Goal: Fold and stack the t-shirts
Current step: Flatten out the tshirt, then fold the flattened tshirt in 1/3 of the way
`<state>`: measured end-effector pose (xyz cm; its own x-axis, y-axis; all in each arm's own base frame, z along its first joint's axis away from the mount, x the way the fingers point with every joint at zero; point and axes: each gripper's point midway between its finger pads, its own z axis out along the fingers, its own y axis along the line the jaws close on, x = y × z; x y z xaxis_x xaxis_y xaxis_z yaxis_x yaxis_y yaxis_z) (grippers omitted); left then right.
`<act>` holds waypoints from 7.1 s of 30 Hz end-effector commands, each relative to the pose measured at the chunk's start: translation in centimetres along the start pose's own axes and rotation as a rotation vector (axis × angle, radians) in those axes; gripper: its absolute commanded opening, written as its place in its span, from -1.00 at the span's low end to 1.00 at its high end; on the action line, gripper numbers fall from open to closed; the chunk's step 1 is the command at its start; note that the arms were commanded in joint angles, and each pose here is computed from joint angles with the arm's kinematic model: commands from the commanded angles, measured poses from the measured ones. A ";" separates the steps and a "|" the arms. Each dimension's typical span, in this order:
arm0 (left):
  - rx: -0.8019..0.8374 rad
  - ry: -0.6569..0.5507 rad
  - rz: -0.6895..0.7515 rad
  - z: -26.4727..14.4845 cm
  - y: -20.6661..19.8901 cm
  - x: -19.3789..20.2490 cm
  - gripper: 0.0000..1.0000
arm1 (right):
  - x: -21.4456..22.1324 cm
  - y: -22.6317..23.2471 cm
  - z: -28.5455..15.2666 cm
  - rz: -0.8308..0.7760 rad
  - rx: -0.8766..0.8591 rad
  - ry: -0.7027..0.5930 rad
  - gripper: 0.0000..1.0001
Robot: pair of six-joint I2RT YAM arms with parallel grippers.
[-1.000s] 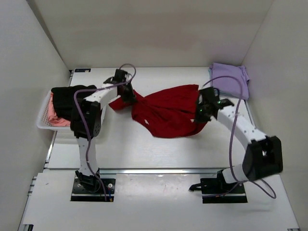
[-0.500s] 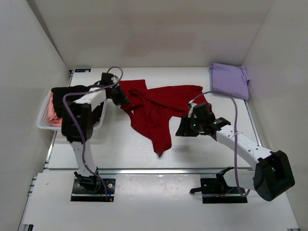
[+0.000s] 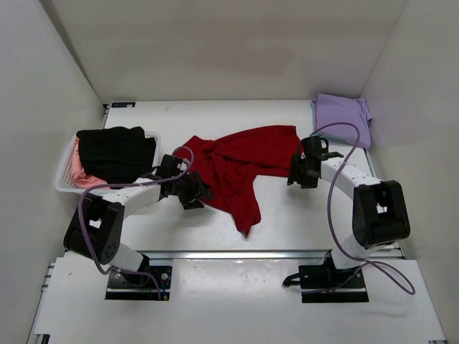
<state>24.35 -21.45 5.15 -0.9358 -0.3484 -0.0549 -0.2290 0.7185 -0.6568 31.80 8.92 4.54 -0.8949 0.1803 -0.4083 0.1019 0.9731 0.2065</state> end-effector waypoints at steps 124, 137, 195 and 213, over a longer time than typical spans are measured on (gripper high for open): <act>0.298 -1.101 0.430 -32.7 -29.6 -30.3 -1.00 | -33.3 5.0 -29.3 -0.095 -0.204 -0.865 -1.00; 0.324 -1.065 0.464 -36.6 -27.2 -19.5 -1.00 | -25.1 2.7 -27.5 -0.054 -0.186 -0.795 -0.99; -0.084 -0.523 -0.037 -10.6 -1.8 -18.6 -1.00 | -7.2 -6.0 -0.3 0.173 0.099 0.246 -0.99; -0.089 -0.401 -0.012 -7.0 -1.1 -14.1 0.98 | -8.0 -5.0 -0.7 0.140 0.090 0.132 -0.29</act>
<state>38.44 -11.62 12.65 -0.7190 -0.5938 -0.3612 -0.3076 0.7379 -0.6008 38.17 1.17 5.78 -0.9286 0.3128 -0.1995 0.2937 0.9484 0.1198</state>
